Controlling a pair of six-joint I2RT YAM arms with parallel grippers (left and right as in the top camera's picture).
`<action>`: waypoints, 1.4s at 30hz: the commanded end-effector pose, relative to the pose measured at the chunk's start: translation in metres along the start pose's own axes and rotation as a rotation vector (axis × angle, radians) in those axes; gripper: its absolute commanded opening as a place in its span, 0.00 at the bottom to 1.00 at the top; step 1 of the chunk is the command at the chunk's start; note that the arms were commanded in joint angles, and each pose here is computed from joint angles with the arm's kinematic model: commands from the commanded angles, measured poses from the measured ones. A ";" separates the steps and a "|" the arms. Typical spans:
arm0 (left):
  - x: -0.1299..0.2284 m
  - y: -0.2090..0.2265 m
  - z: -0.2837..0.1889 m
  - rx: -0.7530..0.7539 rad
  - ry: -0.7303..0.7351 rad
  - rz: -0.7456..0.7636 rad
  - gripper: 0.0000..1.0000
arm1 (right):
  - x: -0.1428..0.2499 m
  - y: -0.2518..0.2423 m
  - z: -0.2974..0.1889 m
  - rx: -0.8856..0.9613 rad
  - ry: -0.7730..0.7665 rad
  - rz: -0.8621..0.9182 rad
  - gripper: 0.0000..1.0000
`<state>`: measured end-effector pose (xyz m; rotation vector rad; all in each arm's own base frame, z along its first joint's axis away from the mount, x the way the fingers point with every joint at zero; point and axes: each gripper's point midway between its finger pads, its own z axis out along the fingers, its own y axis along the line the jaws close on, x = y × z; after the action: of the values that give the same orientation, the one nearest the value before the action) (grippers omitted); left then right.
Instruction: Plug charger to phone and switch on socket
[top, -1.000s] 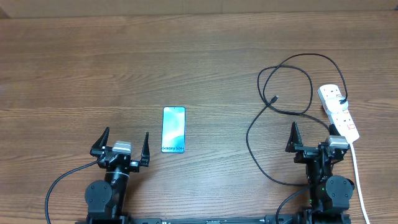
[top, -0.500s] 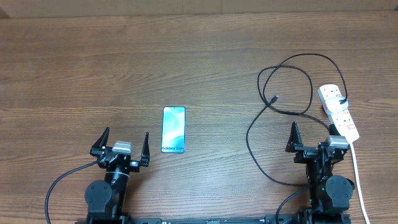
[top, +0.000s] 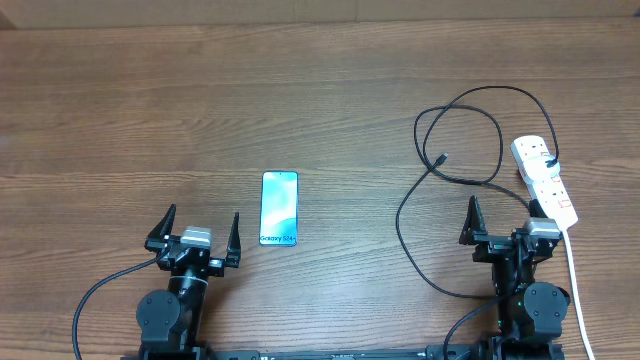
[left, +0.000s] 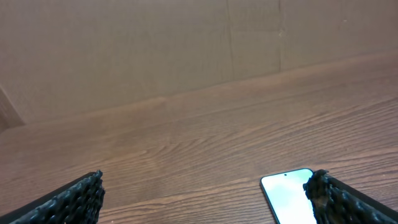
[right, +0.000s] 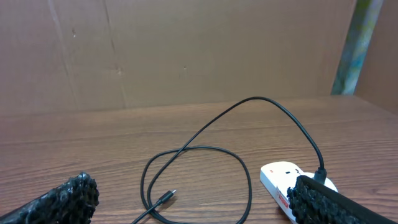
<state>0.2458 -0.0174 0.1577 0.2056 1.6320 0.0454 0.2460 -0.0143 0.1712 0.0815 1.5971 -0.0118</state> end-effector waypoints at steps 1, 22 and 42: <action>0.004 -0.001 0.001 0.001 0.013 0.018 1.00 | 0.001 0.002 0.000 -0.011 -0.005 -0.007 1.00; 0.003 0.000 0.001 -0.004 0.008 0.022 1.00 | 0.001 0.002 0.000 -0.011 -0.005 -0.007 1.00; -0.092 -0.008 -0.023 0.147 -0.171 -0.567 1.00 | 0.001 0.002 0.000 -0.011 -0.005 -0.007 1.00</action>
<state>0.2376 -0.0391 0.2015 -0.1277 1.5626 -0.4820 0.2460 -0.0143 0.1713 0.0812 1.5967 -0.0121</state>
